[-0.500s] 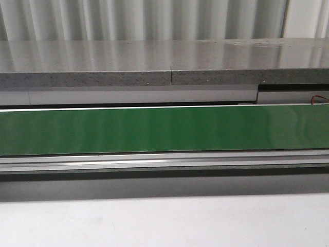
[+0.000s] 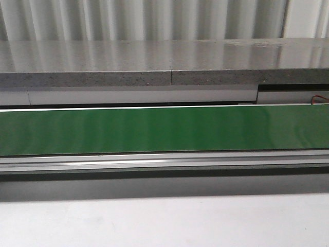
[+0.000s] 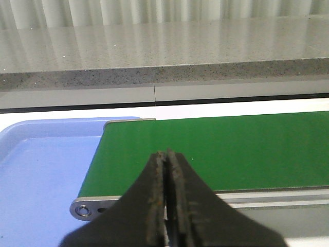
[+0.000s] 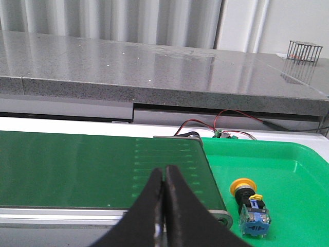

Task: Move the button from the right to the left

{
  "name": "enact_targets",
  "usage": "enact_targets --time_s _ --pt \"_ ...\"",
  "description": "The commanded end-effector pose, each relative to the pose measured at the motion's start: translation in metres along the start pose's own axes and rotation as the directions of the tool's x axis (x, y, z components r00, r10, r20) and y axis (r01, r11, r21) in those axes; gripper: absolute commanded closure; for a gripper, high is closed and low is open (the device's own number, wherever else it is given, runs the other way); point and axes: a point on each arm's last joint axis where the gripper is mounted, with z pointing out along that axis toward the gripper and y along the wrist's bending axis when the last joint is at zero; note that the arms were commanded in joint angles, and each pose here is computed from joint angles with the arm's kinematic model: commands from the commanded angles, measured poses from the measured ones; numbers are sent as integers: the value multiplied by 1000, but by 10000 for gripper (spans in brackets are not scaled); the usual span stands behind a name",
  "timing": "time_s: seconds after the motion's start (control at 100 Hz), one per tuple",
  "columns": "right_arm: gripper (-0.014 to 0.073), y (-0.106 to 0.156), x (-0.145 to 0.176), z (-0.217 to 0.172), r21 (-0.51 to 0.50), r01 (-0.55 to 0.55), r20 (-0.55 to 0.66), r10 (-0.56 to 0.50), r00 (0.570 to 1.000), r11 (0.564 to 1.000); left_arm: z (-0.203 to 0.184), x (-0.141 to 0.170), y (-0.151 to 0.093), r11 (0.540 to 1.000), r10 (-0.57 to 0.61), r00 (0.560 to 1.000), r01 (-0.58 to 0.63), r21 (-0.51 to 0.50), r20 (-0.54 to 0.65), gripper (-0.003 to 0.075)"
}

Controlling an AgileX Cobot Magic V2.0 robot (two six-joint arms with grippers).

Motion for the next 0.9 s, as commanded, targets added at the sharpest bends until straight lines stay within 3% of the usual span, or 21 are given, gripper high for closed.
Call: enact_targets --time_s 0.0,0.17,0.46,0.75,0.89 --pt "661 0 -15 -3 1 18 108 -18 994 1000 0 5 -1 1000 -12 997 12 7 71 741" --pt "661 0 -19 -4 7 58 106 -59 993 998 0 5 -1 1000 -12 997 12 7 71 741" --pt "661 -1 -67 -7 38 171 178 -175 968 985 0 5 -1 1000 -12 997 12 7 71 741" --pt "661 -3 -110 24 32 171 26 -172 985 985 0 5 -1 1000 -12 997 12 7 71 741" --pt "661 -3 -113 47 16 173 -62 -171 983 985 0 5 -1 1000 -12 997 12 7 71 741"
